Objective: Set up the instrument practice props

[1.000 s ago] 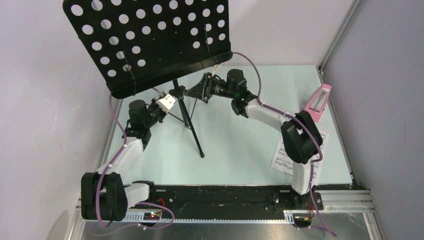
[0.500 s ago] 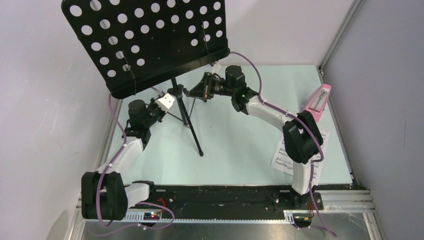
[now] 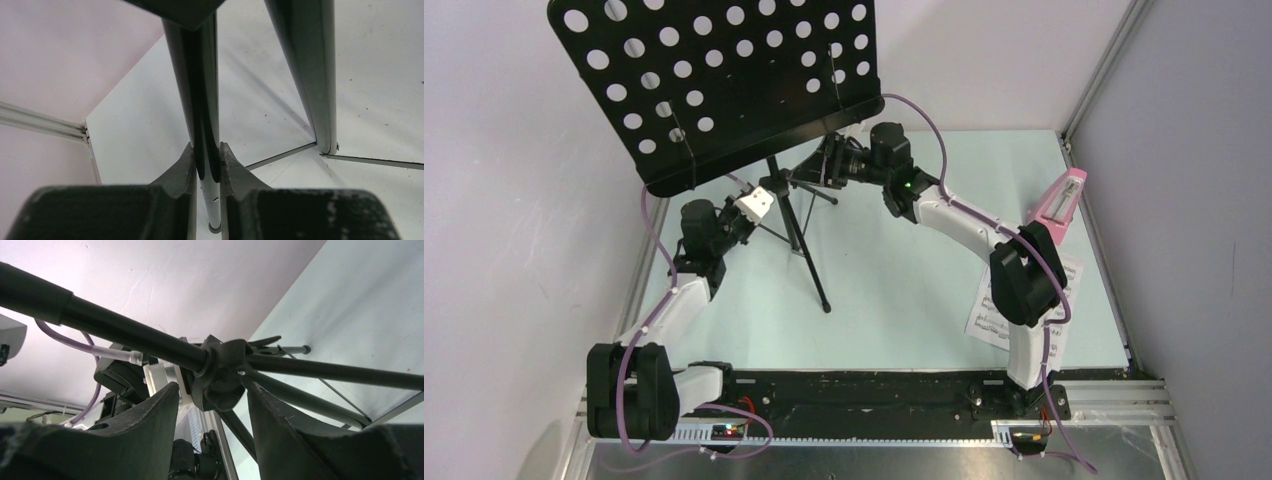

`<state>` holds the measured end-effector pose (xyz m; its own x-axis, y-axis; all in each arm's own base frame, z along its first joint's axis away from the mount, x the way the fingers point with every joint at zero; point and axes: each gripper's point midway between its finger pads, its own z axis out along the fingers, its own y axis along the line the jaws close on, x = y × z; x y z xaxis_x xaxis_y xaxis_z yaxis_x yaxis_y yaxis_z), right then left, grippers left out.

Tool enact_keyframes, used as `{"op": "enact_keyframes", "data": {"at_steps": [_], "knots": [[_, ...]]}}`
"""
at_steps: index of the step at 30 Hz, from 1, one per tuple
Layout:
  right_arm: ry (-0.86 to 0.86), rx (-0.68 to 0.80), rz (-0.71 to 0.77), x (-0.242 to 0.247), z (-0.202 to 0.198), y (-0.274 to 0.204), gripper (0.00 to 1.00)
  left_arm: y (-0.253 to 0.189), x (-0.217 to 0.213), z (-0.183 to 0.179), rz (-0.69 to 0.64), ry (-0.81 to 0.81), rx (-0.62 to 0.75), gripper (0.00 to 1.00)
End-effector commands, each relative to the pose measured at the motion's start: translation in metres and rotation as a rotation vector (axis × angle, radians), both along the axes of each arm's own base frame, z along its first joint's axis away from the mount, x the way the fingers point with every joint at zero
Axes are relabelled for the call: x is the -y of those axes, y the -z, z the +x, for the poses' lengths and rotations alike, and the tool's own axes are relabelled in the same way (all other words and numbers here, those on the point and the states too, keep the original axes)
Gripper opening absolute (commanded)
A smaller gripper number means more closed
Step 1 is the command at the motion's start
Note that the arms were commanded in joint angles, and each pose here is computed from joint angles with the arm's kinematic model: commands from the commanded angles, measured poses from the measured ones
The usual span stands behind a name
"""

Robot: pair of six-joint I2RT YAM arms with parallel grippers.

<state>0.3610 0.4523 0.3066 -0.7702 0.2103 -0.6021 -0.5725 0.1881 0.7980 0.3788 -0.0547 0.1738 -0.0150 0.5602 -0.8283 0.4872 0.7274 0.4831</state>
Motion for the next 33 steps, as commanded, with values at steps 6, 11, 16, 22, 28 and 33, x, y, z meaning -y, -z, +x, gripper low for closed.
{"op": "enact_keyframes", "data": {"at_steps": [6, 11, 16, 22, 28, 33], "knots": [[-0.006, 0.053, 0.001, -0.01, 0.006, -0.016, 0.47, 0.042, 0.008, -0.015, 0.055, 0.071, -0.116, 0.0], [-0.015, 0.047, -0.032, -0.014, 0.0, -0.007, 0.51, 0.043, 0.009, -0.016, 0.054, 0.073, -0.119, 0.0], [-0.025, 0.038, -0.031, -0.016, -0.003, -0.005, 0.45, 0.042, 0.009, -0.015, 0.051, 0.074, -0.119, 0.0], [-0.024, 0.002, -0.014, -0.016, -0.003, -0.01, 0.19, 0.043, 0.009, -0.016, 0.053, 0.076, -0.12, 0.0], [-0.029, -0.227, 0.046, -0.012, 0.002, -0.022, 0.01, 0.045, 0.008, -0.016, 0.057, 0.073, -0.123, 0.0], [-0.057, -0.545, 0.067, -0.009, 0.004, -0.033, 0.0, 0.047, 0.008, -0.016, 0.06, 0.073, -0.127, 0.0]]}}
